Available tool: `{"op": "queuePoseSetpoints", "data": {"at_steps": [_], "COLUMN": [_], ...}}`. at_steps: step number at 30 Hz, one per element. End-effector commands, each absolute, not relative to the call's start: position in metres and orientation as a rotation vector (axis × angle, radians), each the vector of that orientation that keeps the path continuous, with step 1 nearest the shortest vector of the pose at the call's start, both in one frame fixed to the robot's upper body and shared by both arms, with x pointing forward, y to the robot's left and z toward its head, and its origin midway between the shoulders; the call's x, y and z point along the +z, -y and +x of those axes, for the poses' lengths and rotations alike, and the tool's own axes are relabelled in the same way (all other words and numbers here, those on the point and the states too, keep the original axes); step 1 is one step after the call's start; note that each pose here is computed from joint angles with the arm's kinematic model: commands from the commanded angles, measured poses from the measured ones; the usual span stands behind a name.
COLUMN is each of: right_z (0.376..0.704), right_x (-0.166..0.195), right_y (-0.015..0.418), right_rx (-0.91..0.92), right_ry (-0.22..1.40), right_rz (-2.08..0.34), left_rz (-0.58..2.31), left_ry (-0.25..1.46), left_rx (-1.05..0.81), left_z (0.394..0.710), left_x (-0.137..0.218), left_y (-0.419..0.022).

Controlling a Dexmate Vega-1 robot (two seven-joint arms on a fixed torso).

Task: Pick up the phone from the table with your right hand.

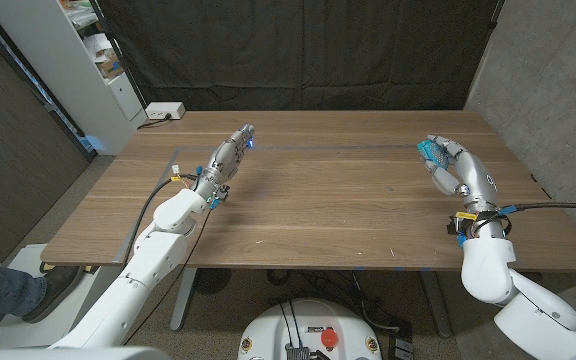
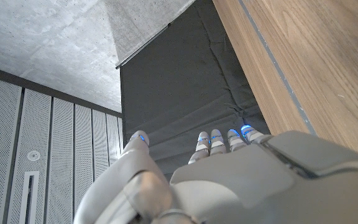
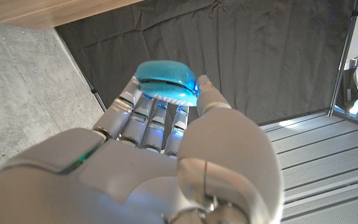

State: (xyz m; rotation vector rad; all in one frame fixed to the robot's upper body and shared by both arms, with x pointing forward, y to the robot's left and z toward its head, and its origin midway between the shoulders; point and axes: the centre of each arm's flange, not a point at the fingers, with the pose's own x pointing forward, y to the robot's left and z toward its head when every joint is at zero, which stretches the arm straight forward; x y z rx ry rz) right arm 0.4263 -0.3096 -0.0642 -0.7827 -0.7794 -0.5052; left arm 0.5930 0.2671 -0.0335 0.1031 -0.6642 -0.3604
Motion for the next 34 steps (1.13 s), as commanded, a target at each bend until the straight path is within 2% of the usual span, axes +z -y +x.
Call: {"op": "queuePoseSetpoints", "data": {"at_steps": [1,34], "right_z": [0.427,0.440], "right_x": [-0.055,-0.052], "right_y": [0.308,0.306], "right_rx": [-0.477,-0.437], "right_ry": [0.811,0.808], "right_rz": [-0.737,-0.713], "left_rz": [0.086,0.087], "left_ry": [0.660,0.659], "left_rx": [-0.345,-0.347], "left_z": [0.593,0.593], "left_x": [-0.038,-0.039], "left_y": [-0.278,-0.281]}}
